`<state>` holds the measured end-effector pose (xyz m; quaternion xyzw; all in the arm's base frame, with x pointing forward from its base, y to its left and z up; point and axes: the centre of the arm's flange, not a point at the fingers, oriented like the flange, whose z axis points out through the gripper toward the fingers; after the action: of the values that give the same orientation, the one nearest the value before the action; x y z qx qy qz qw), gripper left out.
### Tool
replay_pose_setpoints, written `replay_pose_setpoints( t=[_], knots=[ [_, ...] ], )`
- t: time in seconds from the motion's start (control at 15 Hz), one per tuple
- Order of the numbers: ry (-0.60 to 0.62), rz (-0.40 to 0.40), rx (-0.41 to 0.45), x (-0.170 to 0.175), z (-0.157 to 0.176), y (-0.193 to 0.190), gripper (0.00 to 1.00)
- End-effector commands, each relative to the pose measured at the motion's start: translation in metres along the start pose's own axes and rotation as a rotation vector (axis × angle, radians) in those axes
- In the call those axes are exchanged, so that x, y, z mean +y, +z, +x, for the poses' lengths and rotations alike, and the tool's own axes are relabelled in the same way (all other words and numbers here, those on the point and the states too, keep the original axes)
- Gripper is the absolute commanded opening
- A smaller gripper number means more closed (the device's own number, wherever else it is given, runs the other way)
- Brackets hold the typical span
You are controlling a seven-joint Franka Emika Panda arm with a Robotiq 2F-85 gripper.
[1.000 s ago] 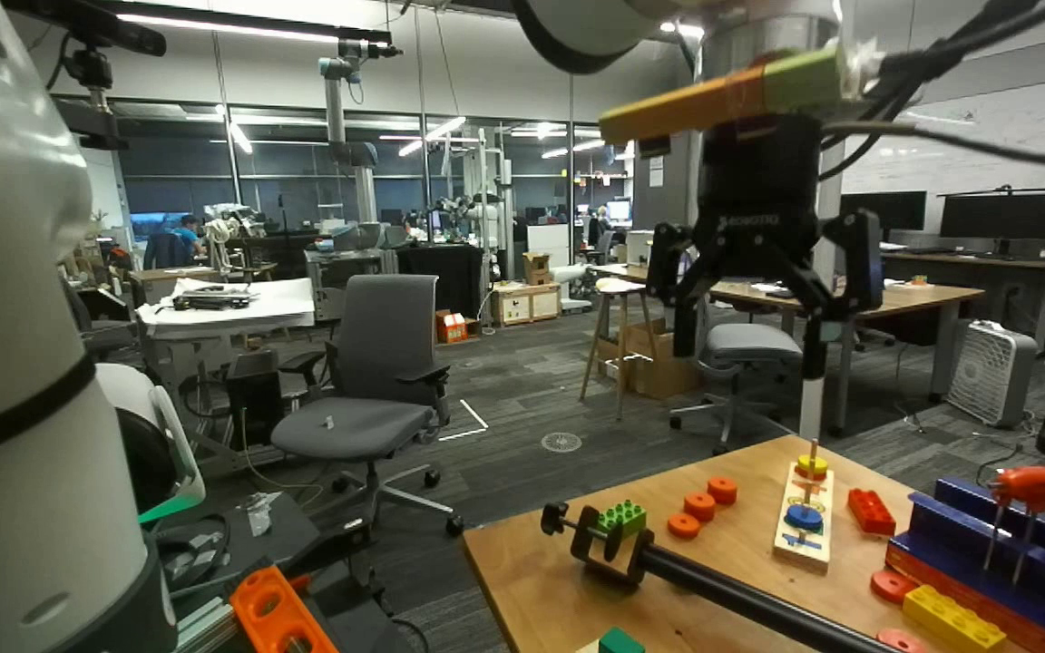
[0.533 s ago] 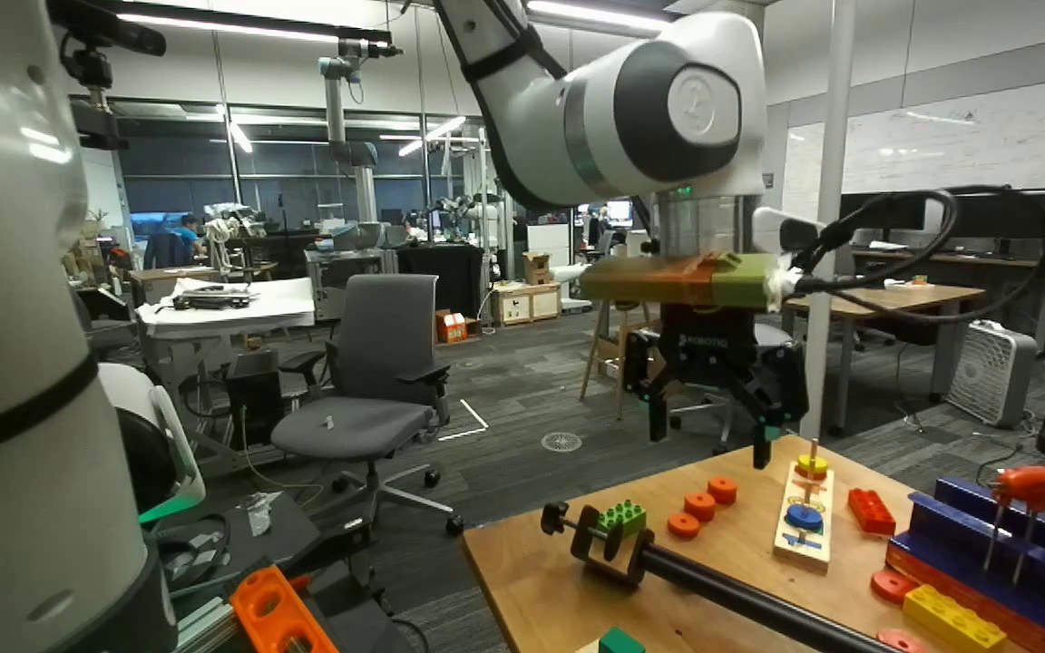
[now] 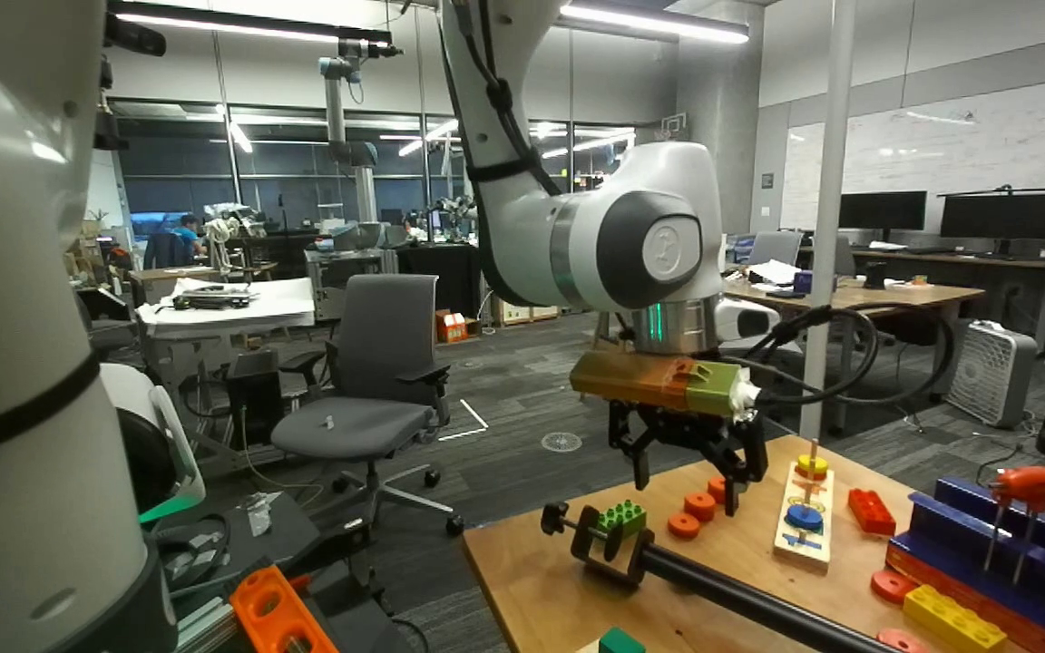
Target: Pick the orange ring and put it on the object
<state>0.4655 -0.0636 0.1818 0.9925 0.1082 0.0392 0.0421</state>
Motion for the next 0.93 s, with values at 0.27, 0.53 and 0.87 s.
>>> replay_pose_setpoints(
  t=[0.27,0.53,0.87],
  knots=[
    [-0.013,0.003,0.022,0.004,0.080,0.037,1.00],
    [-0.012,0.022,0.016,0.006,0.105,0.051,1.00],
    [0.018,0.078,-0.001,0.006,0.123,0.062,1.00]
  ],
)
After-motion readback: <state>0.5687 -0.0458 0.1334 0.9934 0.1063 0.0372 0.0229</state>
